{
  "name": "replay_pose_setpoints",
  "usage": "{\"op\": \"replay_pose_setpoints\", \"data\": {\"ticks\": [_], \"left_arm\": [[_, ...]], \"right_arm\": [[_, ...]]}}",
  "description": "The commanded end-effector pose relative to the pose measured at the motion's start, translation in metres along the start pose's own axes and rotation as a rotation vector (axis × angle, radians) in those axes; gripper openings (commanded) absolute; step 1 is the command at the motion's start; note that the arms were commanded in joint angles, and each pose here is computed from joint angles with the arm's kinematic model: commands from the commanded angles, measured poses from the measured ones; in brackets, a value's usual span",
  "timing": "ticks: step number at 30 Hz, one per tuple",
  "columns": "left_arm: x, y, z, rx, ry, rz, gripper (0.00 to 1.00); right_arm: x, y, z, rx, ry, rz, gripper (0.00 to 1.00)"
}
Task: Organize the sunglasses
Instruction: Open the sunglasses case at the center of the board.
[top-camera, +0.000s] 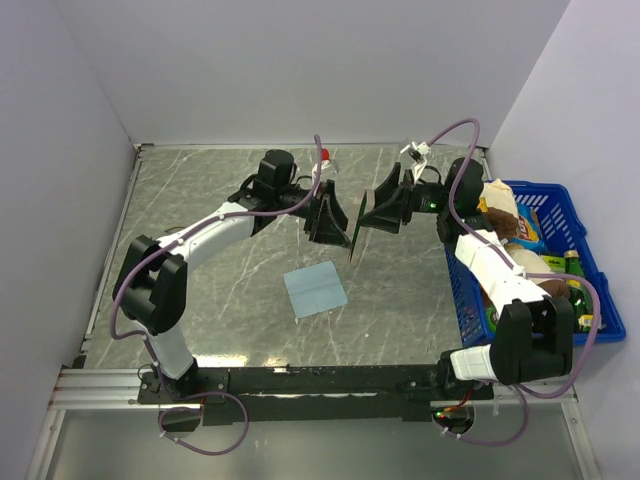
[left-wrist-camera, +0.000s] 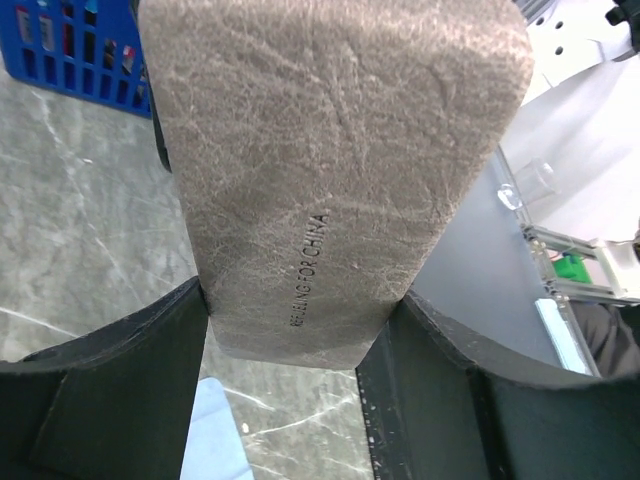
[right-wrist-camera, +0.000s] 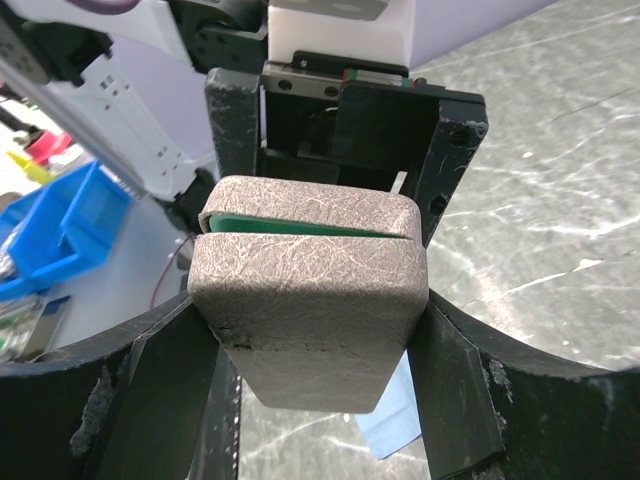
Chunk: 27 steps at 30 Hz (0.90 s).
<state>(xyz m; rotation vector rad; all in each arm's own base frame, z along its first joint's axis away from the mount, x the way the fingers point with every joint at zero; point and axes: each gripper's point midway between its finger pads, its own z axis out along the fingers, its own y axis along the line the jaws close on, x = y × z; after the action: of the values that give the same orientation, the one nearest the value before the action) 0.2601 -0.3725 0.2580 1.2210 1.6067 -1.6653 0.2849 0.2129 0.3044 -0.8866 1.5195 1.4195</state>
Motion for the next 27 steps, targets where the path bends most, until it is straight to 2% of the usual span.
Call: {"op": "replay_pose_setpoints", "data": {"ticks": [1, 3, 4, 9, 22, 25, 27], "left_arm": [[-0.021, -0.056, -0.008, 0.189, 0.000, 0.062, 0.01], [-0.022, -0.063, -0.010, 0.210, 0.002, 0.063, 0.01], [-0.022, -0.065, -0.011, 0.216, 0.002, 0.065, 0.01], [-0.022, -0.077, -0.014, 0.241, 0.007, 0.074, 0.01], [-0.021, -0.092, -0.023, 0.263, 0.013, 0.093, 0.01], [-0.021, -0.094, -0.024, 0.264, 0.014, 0.090, 0.01], [-0.020, -0.094, -0.023, 0.269, 0.016, 0.084, 0.01]], "right_arm": [[0.001, -0.007, -0.009, -0.047, 0.021, -0.134, 0.00], [0.007, -0.010, -0.011, -0.031, 0.035, -0.100, 0.01], [0.004, -0.013, -0.011, -0.027, 0.037, -0.164, 0.02], [0.009, -0.022, -0.014, 0.008, 0.068, -0.234, 0.07], [0.022, -0.036, -0.023, 0.079, 0.131, -0.306, 0.19], [0.024, -0.036, -0.026, 0.078, 0.141, -0.324, 0.19], [0.026, -0.036, -0.026, 0.062, 0.141, -0.325, 0.15]]}}
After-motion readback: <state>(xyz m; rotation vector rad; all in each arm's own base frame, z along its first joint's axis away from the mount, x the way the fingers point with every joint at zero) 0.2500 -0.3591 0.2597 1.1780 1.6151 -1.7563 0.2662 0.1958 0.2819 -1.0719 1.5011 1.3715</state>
